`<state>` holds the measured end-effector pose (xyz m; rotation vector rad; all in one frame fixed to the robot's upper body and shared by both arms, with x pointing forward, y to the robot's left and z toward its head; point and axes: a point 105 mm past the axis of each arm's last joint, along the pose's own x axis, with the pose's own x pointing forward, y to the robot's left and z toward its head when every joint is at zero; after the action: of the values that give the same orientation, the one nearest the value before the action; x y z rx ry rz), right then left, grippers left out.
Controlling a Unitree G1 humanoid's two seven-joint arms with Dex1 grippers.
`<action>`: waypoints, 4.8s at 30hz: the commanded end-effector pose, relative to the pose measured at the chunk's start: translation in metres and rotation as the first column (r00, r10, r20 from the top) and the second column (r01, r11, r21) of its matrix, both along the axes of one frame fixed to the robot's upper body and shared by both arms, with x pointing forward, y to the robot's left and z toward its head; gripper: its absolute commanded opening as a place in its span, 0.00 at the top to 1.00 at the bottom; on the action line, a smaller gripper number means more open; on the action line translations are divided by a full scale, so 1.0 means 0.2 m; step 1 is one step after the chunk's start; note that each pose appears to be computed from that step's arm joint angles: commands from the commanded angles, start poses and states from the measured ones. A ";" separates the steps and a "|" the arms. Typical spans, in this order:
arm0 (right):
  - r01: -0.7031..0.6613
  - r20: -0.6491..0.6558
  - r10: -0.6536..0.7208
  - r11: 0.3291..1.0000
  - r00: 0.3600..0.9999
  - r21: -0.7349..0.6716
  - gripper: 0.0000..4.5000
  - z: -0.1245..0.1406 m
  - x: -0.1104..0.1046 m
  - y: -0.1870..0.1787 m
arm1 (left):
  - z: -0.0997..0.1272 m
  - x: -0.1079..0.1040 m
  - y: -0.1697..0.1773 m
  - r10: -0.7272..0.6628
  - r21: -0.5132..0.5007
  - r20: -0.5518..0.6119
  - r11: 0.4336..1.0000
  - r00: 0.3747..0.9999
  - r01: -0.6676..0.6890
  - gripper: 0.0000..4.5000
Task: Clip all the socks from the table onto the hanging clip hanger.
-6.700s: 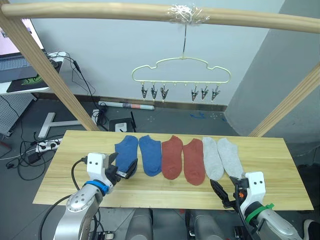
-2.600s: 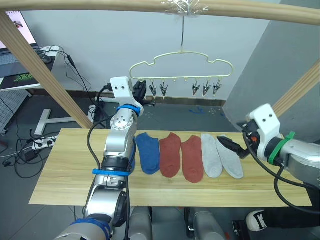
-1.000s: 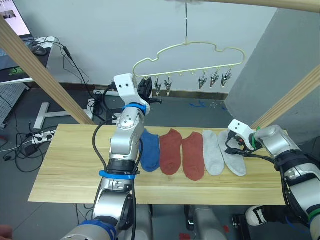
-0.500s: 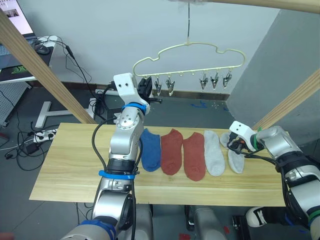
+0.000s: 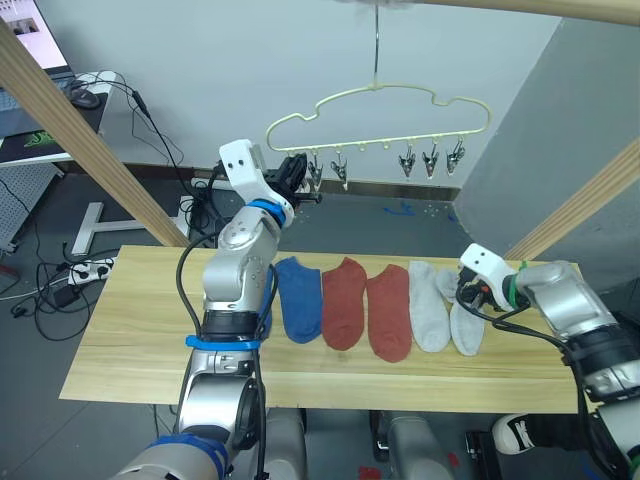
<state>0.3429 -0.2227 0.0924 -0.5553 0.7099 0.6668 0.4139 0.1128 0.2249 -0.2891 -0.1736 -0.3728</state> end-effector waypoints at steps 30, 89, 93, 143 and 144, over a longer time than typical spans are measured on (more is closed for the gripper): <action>-0.241 0.322 0.106 0.877 0.941 0.415 0.98 0.47 0.05 1.13 | 0.06 0.02 0.17 -0.224 -0.359 -0.296 0.927 0.929 0.109 0.98; -0.324 0.330 0.184 0.837 0.926 0.441 0.20 0.52 0.10 1.26 | 0.09 -0.12 0.17 -0.265 -0.214 -0.222 0.952 0.938 0.218 0.48; -0.286 0.297 0.162 0.849 0.941 0.444 0.01 0.46 0.05 1.12 | 0.06 -0.20 0.16 -0.218 -0.022 -0.184 0.976 0.958 0.218 0.48; -0.161 0.375 -0.040 0.858 0.926 0.488 0.01 0.81 -0.43 0.30 | -0.17 -0.11 -0.12 0.014 0.318 0.182 0.945 0.983 -0.072 0.48; -0.157 0.375 -0.045 0.858 0.926 0.490 0.01 0.81 -0.43 0.30 | -0.17 -0.09 -0.12 0.018 0.314 0.183 0.946 0.983 -0.076 0.48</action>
<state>0.2624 -0.1594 0.2481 -0.1707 0.1672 0.7645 0.3938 0.0891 0.1796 0.0737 -0.2377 -0.3832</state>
